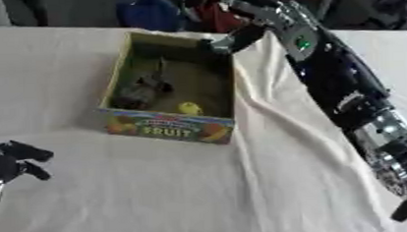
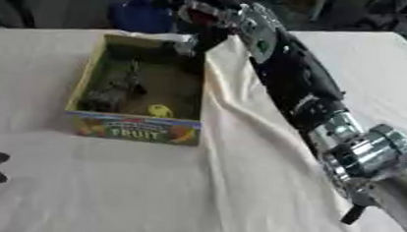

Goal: Pick up objects on the table and place them in the box.

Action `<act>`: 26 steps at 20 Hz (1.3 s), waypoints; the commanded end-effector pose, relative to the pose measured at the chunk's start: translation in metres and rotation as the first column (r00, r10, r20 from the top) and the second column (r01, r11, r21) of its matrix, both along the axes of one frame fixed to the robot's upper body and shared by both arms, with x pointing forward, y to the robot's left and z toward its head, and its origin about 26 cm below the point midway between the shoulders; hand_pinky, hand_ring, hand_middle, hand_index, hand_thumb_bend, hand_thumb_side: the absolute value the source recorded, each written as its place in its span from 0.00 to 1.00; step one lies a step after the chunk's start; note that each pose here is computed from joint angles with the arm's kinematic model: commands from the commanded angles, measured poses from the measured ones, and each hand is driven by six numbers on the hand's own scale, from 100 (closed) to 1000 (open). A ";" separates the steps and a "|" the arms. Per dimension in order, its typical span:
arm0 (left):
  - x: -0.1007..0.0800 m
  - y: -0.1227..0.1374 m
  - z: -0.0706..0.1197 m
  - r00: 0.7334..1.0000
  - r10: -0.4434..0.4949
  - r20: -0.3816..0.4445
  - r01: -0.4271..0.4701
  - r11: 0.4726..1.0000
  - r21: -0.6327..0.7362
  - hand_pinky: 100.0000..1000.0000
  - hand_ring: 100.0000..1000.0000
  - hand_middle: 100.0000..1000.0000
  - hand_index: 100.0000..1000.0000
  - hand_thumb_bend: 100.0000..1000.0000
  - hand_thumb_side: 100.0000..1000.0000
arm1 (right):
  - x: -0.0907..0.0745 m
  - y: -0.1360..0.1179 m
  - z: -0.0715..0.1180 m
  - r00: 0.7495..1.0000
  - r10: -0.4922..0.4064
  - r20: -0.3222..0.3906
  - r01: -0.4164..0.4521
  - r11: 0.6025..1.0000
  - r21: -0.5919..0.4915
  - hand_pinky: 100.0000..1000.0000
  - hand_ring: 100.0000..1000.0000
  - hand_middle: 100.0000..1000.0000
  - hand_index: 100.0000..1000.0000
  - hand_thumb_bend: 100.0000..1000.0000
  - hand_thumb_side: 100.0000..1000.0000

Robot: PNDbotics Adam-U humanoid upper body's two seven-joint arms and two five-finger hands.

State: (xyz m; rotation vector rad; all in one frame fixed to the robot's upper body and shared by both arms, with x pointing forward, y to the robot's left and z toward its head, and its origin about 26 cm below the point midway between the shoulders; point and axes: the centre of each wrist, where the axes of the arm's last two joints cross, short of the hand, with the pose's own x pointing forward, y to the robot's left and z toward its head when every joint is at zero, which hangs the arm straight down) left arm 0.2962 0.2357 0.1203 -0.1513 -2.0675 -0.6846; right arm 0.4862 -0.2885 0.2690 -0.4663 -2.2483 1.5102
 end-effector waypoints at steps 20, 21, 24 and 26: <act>-0.006 0.029 0.005 0.986 0.164 0.017 -0.164 0.986 -0.016 0.49 0.70 0.55 0.65 0.00 0.93 | -0.112 -0.101 -0.012 0.967 0.227 -0.116 -0.106 0.772 0.627 0.57 0.65 0.62 0.81 0.00 0.41; -0.006 0.030 0.004 0.985 0.172 0.013 -0.172 0.985 -0.018 0.49 0.70 0.55 0.65 0.00 0.93 | -0.116 -0.101 -0.017 0.962 0.238 -0.133 -0.098 0.757 0.646 0.57 0.65 0.62 0.81 0.00 0.41; -0.007 0.033 0.003 0.980 0.197 0.010 -0.197 0.980 -0.024 0.49 0.71 0.55 0.64 0.01 0.96 | -0.127 -0.102 -0.032 0.948 0.269 -0.171 -0.083 0.726 0.683 0.53 0.64 0.61 0.81 0.00 0.51; -0.007 0.034 0.002 0.977 0.214 0.010 -0.214 0.977 -0.027 0.49 0.71 0.56 0.64 0.01 0.97 | -0.133 -0.102 -0.041 0.939 0.284 -0.194 -0.068 0.707 0.704 0.50 0.62 0.61 0.81 0.00 0.54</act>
